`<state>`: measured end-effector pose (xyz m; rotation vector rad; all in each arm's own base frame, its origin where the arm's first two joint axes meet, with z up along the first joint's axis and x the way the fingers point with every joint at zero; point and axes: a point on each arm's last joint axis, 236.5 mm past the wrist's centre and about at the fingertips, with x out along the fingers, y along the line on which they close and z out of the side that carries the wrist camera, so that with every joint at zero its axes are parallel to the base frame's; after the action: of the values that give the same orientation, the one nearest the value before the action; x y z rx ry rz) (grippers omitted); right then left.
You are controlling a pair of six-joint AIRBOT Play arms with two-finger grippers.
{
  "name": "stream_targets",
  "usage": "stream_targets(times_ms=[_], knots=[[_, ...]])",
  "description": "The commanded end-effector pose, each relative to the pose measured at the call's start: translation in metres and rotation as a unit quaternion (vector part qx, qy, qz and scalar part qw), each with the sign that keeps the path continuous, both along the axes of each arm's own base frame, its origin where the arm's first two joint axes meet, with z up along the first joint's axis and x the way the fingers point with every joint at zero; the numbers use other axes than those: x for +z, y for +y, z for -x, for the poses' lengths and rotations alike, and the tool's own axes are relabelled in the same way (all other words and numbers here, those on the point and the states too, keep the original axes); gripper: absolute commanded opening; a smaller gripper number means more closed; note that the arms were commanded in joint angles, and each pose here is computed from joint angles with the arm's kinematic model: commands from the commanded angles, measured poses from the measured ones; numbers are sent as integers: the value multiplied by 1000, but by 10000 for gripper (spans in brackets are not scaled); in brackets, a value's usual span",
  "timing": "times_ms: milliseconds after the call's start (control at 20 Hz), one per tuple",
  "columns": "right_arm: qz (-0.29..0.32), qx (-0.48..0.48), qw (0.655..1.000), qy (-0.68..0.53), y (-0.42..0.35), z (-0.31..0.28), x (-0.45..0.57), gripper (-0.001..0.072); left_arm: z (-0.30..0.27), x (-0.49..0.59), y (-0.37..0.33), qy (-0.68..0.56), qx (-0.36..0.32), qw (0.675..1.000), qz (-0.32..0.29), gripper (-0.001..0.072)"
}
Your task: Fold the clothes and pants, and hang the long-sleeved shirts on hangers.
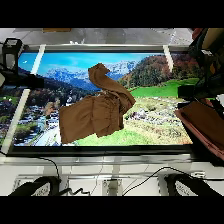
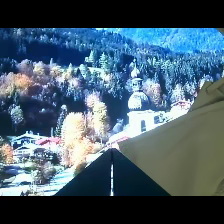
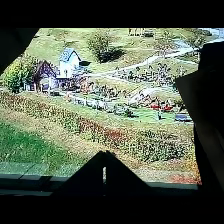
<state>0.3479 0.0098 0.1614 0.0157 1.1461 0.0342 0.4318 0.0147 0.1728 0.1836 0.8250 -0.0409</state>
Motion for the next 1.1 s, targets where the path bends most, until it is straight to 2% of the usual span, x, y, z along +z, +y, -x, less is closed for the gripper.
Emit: stream_targets(times_ms=[0,600,800,950,1050], knots=[[0,0,1000,-1,0,0,0,29,0,0,0,0,1,1000,0,12],[0,0,1000,-1,0,0,0,28,0,0,0,0,1,1000,0,12],[-49,15,997,-55,24,-24,13,28,0,0,0,0,1,1000,0,12],[-85,116,989,-33,60,-22,-9,28,0,0,0,0,1,1000,0,12],[-118,212,970,13,88,1,-54,28,0,0,0,0,1,1000,0,12]])
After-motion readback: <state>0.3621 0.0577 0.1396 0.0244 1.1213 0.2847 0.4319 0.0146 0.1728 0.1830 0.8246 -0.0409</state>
